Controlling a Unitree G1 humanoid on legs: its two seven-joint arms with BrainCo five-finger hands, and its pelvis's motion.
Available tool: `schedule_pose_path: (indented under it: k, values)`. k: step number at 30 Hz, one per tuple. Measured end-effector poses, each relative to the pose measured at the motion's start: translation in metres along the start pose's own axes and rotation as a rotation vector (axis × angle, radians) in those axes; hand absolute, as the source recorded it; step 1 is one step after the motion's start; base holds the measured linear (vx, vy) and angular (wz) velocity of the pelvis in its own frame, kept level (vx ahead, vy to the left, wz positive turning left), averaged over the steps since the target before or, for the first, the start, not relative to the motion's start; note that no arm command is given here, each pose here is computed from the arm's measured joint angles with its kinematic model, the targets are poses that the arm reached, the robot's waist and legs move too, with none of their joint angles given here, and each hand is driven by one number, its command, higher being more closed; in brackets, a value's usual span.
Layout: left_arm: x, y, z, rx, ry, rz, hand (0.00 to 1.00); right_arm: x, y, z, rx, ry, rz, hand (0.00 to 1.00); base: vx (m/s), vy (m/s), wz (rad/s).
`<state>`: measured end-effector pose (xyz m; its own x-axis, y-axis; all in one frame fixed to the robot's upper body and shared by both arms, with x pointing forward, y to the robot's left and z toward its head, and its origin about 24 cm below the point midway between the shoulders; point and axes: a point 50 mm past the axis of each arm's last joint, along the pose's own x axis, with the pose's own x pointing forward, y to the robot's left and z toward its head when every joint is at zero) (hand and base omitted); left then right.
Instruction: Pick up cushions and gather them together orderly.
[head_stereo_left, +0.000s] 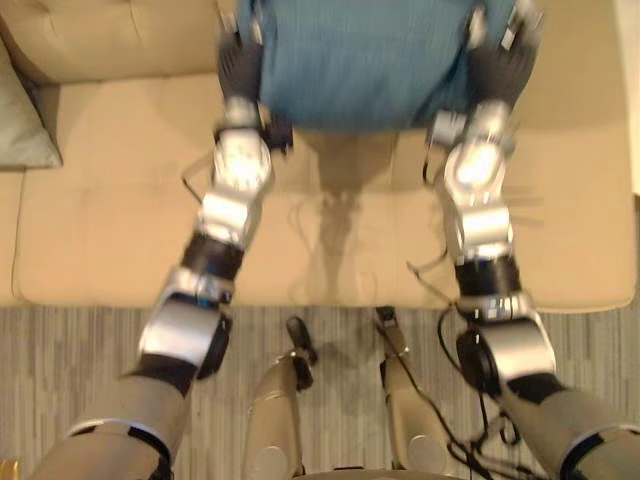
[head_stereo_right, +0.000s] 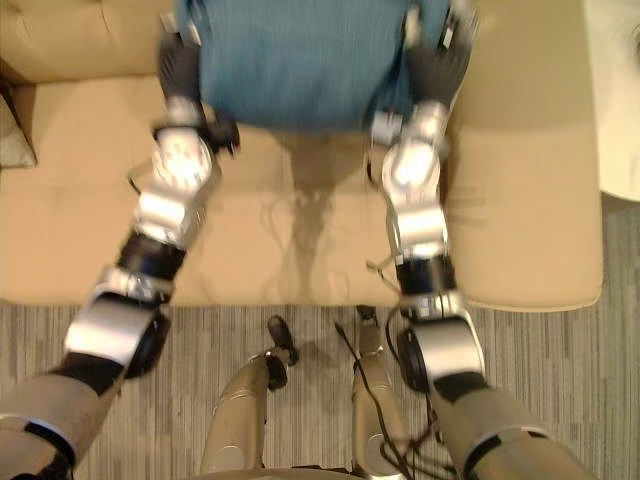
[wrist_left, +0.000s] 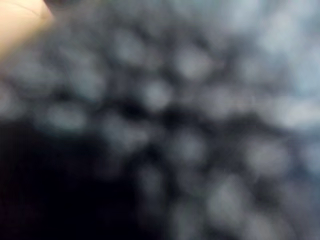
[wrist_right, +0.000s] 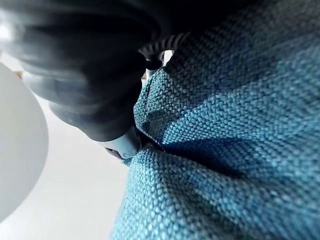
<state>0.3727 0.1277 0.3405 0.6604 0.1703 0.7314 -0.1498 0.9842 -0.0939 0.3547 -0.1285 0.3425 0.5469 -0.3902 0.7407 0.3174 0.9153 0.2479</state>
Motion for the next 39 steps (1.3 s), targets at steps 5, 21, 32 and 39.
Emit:
schedule_pose_path:
  k: [5, 21, 32, 39]
  values:
    - [0.051, -0.012, 0.100, -0.077, -0.281, 0.043, 0.00, 0.048, 0.013, 0.085, 0.089, -0.231, -0.146, 1.00, -0.03, -0.011, 0.24]
    - [0.026, 0.020, 0.001, 0.078, 0.027, 0.065, 0.00, 0.008, -0.002, -0.007, -0.188, -0.050, -0.025, 0.00, -0.04, -0.010, 0.11]
    - [-0.022, 0.039, -0.067, 0.043, 0.302, 0.118, 0.00, -0.057, -0.016, -0.085, -0.170, 0.330, 0.151, 0.00, -0.05, -0.037, -0.06]
    - [-0.027, 0.060, -0.070, 0.083, 0.296, 0.106, 0.00, -0.064, -0.018, -0.088, -0.120, 0.356, 0.251, 0.00, -0.04, -0.058, -0.02]
